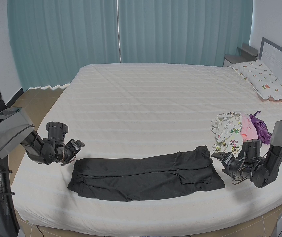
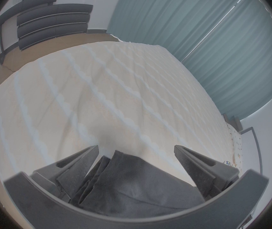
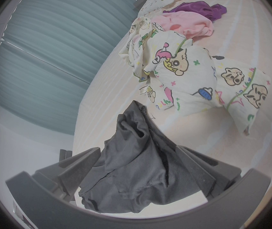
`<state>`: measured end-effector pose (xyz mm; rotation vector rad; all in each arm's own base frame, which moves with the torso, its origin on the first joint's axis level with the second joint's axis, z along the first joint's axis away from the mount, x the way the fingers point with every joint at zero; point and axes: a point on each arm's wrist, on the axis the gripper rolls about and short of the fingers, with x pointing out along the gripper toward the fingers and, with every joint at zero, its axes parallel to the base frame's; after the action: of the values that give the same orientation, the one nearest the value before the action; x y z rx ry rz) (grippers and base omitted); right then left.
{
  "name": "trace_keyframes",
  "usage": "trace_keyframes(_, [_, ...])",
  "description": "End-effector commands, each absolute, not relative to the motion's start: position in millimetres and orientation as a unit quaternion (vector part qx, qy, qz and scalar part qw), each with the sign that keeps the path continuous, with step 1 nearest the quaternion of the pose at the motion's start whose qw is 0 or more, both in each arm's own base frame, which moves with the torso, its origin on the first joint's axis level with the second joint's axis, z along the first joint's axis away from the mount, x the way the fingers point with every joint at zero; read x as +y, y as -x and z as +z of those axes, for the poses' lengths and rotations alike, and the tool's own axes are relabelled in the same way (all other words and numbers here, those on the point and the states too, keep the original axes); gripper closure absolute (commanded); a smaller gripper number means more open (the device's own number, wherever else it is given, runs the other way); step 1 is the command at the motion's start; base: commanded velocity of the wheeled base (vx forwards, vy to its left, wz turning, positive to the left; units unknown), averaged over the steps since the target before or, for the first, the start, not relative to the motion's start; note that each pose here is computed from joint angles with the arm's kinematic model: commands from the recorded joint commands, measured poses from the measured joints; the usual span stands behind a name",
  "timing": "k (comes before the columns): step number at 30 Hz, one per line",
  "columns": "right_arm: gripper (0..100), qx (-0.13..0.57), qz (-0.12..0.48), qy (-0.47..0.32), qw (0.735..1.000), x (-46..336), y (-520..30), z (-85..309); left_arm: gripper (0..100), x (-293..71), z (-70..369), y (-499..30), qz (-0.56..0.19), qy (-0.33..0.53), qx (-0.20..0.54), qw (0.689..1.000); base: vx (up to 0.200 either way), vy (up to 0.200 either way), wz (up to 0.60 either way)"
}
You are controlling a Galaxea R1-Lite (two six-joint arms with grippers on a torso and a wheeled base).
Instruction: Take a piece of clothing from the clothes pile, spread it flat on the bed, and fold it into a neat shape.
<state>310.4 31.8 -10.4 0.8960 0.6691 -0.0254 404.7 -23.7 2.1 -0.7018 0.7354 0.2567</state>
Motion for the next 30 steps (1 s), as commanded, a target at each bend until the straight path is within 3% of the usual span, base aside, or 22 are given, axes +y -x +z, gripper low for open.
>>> trace_keyframes(1, [0,0.340,-0.023,-0.425,0.839,32.6,-299.4,-21.8,0,-26.3,-23.1,-414.7,0.121,0.314,0.374,0.864,0.000,0.000,0.00])
trace_keyframes(12, [0,0.343,-0.020,-0.424,0.838,34.8,-298.1,-22.6,0,-38.4,-29.4,-408.3,0.112,0.300,0.391,0.863,0.000,0.000,0.00])
trace_keyframes(13, [0,0.343,-0.019,-0.424,0.838,34.8,-298.5,-22.4,100,-38.4,-30.2,-408.1,0.112,0.297,0.392,0.863,0.000,0.000,0.00])
trace_keyframes(30, [0,0.343,-0.020,-0.424,0.838,34.3,-298.1,-22.6,100,-11.8,-25.3,-416.2,0.155,0.339,0.360,0.855,0.000,0.000,0.00])
